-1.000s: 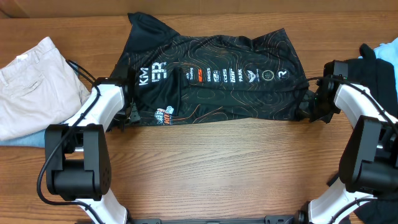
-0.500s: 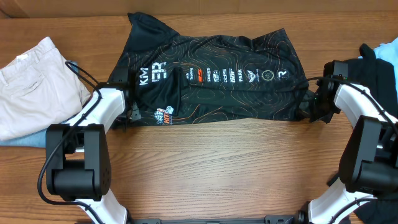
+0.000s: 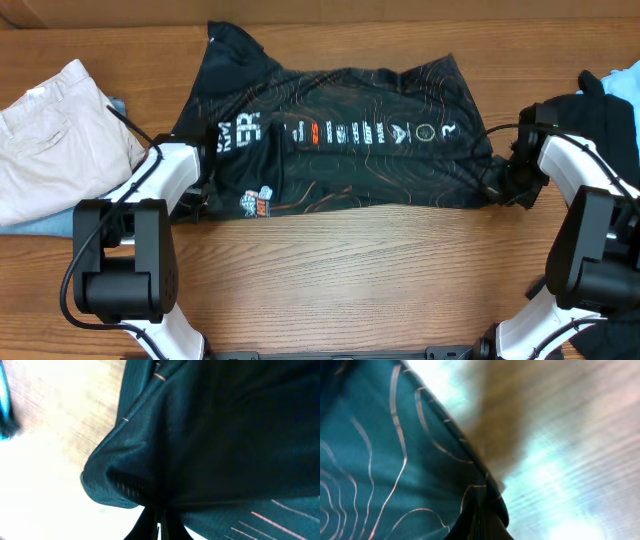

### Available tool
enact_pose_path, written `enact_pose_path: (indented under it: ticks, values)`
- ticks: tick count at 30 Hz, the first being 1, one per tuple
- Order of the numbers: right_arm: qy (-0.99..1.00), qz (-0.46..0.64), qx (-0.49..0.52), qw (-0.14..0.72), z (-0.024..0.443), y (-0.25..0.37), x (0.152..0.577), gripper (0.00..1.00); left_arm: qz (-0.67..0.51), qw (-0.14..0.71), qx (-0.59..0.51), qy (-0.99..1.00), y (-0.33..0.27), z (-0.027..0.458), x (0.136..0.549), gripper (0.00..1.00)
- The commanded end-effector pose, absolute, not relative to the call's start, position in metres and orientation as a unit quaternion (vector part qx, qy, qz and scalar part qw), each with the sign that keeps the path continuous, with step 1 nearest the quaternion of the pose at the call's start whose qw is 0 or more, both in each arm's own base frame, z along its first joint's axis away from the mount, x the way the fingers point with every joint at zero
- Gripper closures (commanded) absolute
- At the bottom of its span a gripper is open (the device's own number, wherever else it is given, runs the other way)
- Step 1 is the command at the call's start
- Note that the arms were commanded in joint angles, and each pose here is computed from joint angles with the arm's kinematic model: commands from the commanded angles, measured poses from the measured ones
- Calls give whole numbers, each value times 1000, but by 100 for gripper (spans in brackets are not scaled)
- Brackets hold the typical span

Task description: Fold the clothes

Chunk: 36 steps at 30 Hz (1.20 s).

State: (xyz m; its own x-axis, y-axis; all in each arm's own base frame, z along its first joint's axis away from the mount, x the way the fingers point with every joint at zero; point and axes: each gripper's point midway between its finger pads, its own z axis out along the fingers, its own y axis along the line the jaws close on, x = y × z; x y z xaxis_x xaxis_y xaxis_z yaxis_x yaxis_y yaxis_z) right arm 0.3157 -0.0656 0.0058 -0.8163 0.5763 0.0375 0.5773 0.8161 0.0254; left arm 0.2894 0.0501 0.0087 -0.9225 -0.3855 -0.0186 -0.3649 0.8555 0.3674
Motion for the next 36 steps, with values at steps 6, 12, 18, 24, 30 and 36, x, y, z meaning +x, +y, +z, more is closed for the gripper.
enact_pose_path:
  ticks: [6, 12, 18, 24, 30, 36]
  values:
    - [-928, 10, -364, 75, 6, -81, 280, 96, -214, 79, 220, -948, 59, 17, 258, 96]
    - [-924, 14, -365, 113, 10, -77, 262, 96, -222, 105, 220, -944, 59, 21, 245, 96]
    - [-921, 16, -364, 136, 14, -74, 251, 96, -226, 119, 217, -942, 59, 24, 238, 96]
    - [-923, 15, -364, 126, 21, -74, 252, 96, -226, 106, 219, -943, 60, 31, 240, 96]
    - [-925, 12, -365, 105, 30, -75, 256, 92, -212, 51, 232, -948, 60, 51, 252, 89]
    - [-928, 7, -367, 56, 49, -78, 267, 43, -193, -19, 246, -950, 60, 81, 262, 51]
